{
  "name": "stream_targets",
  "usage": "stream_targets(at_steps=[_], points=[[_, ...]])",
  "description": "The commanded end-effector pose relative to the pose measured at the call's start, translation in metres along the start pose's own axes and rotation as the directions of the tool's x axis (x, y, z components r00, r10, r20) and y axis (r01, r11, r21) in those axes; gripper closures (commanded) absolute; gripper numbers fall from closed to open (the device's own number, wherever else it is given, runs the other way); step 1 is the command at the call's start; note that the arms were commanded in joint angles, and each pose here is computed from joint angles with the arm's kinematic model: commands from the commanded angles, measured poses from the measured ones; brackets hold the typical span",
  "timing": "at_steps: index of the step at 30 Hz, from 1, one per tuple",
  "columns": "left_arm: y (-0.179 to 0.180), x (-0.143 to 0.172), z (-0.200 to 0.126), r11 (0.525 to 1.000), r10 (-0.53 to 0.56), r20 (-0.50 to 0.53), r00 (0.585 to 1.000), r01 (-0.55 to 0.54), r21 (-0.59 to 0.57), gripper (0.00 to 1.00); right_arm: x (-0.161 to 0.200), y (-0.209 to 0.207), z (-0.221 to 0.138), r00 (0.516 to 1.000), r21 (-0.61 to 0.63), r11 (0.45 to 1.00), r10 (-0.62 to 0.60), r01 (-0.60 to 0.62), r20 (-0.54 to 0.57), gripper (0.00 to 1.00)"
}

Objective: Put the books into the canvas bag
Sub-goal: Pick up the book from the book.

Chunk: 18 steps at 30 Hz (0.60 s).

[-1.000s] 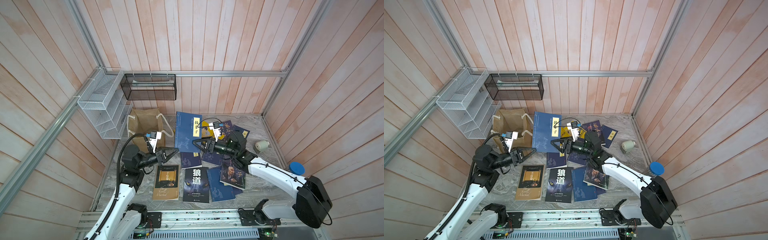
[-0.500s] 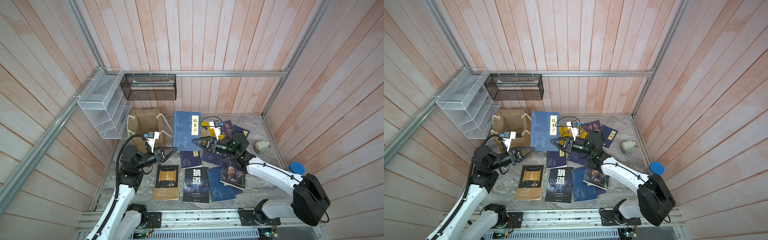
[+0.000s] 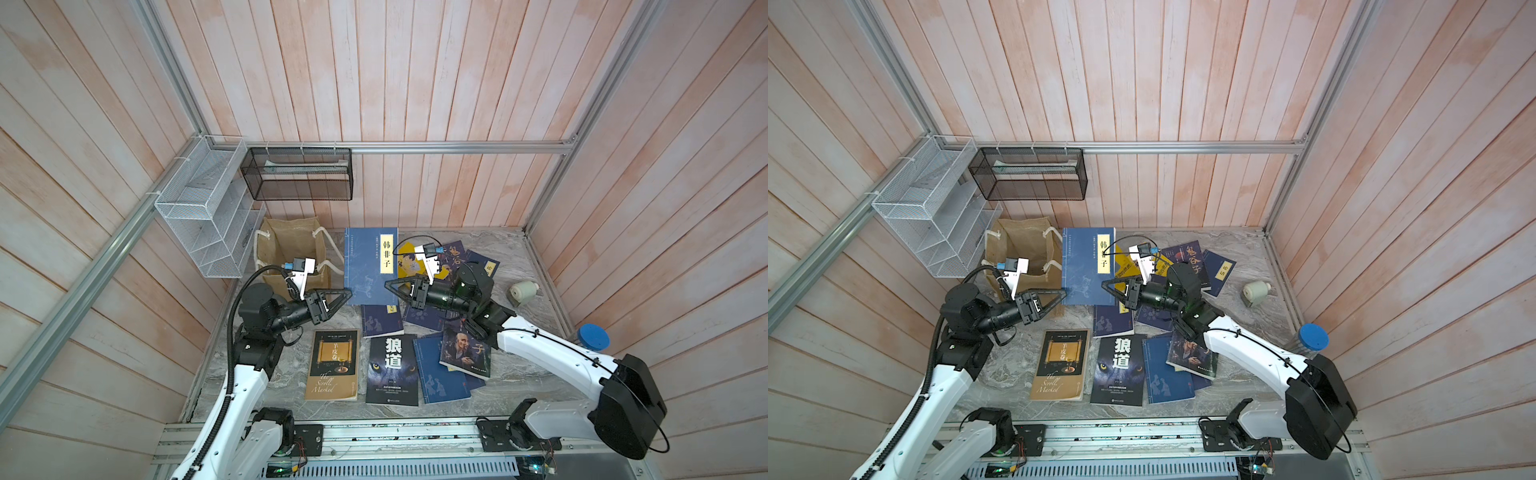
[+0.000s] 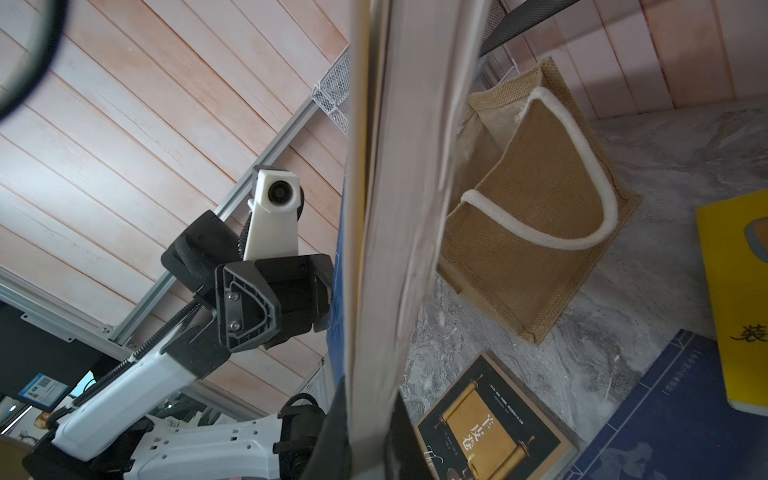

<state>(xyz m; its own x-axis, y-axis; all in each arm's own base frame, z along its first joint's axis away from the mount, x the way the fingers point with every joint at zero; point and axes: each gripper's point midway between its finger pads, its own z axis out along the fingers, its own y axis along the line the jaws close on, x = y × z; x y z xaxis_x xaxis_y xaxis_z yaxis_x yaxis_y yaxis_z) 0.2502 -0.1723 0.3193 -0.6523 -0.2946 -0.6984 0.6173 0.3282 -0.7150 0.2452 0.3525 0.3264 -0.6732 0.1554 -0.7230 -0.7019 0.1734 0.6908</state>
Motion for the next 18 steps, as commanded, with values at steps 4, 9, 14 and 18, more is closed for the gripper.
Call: stream_targets(at_steps=[4, 9, 14, 18], points=[[-0.006, -0.03, 0.001, 0.999, 0.026, 0.048, 0.998, -0.028, 0.036, 0.47, -0.008, 0.019, 0.006, 0.999, -0.062, 0.997, -0.039, 0.04, 0.024, 1.0], [-0.012, -0.043, -0.011, 0.993, 0.003, 0.095, 0.995, -0.014, 0.115, 0.6, -0.004, 0.017, 0.013, 1.0, -0.068, 0.998, -0.015, 0.015, 0.002, 1.0], [-0.015, -0.042, -0.014, 0.99, -0.01, 0.06, 0.998, 0.001, 0.144, 0.68, 0.001, 0.013, 0.023, 0.999, -0.075, 0.997, 0.0, -0.003, -0.032, 1.0], [0.001, -0.039, -0.018, 0.997, -0.035, 0.066, 0.997, 0.03, 0.074, 0.65, 0.001, 0.014, 0.029, 0.999, -0.087, 0.996, 0.003, -0.007, -0.044, 1.0]])
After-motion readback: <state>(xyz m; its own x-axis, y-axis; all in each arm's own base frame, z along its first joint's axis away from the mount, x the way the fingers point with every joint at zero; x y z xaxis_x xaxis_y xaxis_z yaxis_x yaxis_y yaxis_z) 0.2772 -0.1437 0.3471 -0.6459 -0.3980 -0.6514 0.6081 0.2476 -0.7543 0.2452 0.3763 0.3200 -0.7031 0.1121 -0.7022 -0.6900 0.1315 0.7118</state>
